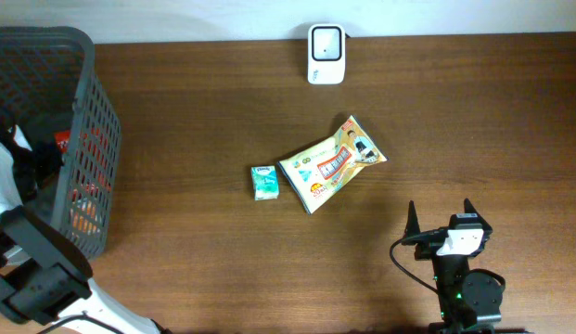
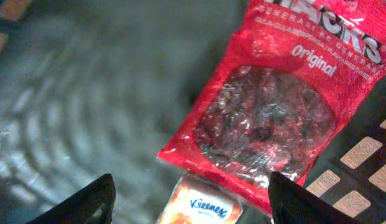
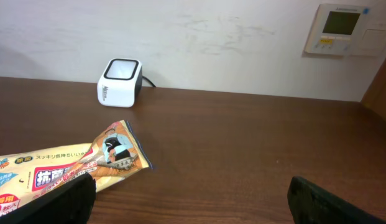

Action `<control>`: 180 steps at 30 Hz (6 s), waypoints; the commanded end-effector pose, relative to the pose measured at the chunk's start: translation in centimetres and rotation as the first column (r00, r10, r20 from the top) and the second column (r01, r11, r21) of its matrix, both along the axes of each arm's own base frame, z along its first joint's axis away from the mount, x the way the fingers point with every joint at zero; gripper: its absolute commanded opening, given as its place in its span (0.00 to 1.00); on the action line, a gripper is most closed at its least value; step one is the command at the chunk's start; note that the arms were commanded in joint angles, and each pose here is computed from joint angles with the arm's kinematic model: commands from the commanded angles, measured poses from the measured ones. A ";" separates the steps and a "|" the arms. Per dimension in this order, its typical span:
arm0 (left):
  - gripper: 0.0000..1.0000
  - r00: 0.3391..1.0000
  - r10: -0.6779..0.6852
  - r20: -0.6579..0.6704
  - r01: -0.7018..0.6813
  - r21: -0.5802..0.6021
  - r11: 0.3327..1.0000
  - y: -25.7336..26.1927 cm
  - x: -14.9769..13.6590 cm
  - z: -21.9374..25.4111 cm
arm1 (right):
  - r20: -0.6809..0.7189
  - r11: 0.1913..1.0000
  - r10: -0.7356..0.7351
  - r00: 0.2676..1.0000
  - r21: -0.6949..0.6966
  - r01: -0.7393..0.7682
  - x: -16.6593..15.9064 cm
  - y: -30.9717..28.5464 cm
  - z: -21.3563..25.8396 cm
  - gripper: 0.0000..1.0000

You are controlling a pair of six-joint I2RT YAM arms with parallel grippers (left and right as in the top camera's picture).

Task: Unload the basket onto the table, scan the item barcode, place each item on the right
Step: 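Reach into the basket and grasp the red HACKS candy bag, then carry the red candy bag out and drop it on the snack bag, then lower the left gripper into the basket and grasp the orange-white pack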

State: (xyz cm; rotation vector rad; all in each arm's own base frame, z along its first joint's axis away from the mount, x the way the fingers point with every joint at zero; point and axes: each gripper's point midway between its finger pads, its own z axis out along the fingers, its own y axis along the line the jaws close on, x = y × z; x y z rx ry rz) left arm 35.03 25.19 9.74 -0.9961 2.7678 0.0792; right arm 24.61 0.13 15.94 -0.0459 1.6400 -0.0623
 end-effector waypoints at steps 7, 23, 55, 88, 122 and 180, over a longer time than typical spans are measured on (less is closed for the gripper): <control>0.78 0.989 -0.142 -0.035 0.138 -0.088 0.987 -2.2 2.4 -5.9 | -0.007 1.000 0.012 1.000 -0.006 -0.012 0.0 0.2 -0.3 0.99; 0.00 0.990 -0.141 -0.031 0.136 -0.113 0.984 -1.8 3.7 -5.3 | -0.007 1.000 0.012 1.000 -0.006 -0.012 0.0 0.2 -0.3 0.98; 0.00 0.462 -0.552 0.694 0.736 0.047 0.675 -29.2 7.2 31.8 | -0.008 1.000 0.012 1.000 -0.006 -0.012 0.0 0.2 -0.3 0.98; 0.99 0.372 -0.821 0.433 0.917 -0.031 0.398 -45.3 6.7 19.0 | -0.007 1.000 0.012 1.000 -0.006 -0.012 0.0 0.2 -0.3 0.98; 1.00 0.920 0.368 0.135 -0.384 0.115 0.916 -3.1 -3.5 18.1 | -0.007 1.000 0.012 1.000 -0.006 -0.012 0.0 0.2 -0.3 0.98; 0.46 0.863 0.338 -0.375 -0.388 -0.067 0.919 -3.7 -5.9 -7.2 | -0.007 1.000 0.012 1.000 -0.006 -0.012 0.0 0.2 -0.3 0.98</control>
